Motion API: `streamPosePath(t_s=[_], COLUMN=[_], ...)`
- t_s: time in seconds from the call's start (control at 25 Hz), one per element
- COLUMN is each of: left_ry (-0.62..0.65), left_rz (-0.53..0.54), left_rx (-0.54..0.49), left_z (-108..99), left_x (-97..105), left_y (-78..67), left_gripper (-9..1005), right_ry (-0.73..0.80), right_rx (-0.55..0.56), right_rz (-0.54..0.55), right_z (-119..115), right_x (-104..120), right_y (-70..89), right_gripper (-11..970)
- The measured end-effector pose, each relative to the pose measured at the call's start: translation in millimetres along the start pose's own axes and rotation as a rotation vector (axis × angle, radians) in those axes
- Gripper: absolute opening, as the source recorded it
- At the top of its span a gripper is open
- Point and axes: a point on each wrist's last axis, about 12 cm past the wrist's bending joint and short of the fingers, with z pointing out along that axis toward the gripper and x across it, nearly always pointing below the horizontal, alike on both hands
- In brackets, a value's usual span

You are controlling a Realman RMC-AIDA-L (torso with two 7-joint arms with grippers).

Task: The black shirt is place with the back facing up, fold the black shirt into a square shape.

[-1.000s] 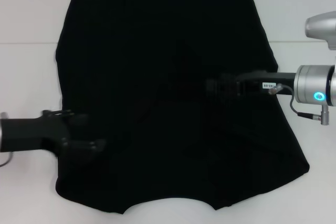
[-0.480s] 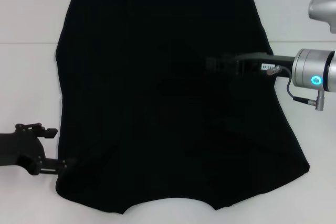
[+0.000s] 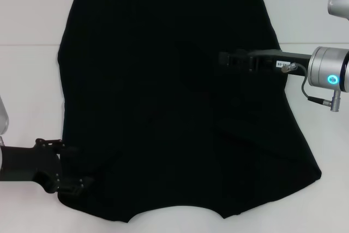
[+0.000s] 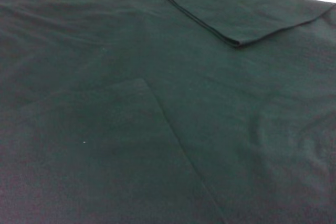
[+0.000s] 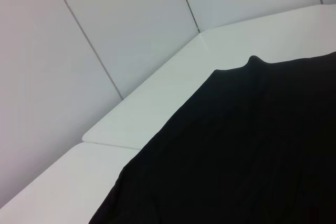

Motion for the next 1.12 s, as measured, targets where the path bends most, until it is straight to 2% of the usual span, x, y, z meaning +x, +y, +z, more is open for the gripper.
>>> streamPosePath(t_s=[0.36, 0.6, 0.8, 1.12], left_ry=[0.011, 0.061, 0.039, 0.036], left_rz=[-0.011, -0.016, -0.026, -0.030], left_rx=[-0.021, -0.032, -0.026, -0.020], left_z=[4.4, 11.2, 9.3, 9.3], left_x=[4.1, 8.4, 7.4, 6.8], left_y=[1.4, 2.9, 2.8, 2.6], left_gripper=[859, 753, 527, 358], right_ry=[-0.003, -0.002, -0.002, 0.002], right_rx=[0.000, -0.004, -0.004, -0.004], right_rz=[-0.002, -0.002, -0.001, 0.002], right_z=[-1.6, -1.7, -2.1, -2.6], right_x=[-0.6, -0.4, -0.4, 0.8], right_y=[-0.8, -0.2, -0.5, -1.2], right_gripper=[626, 626, 626, 626])
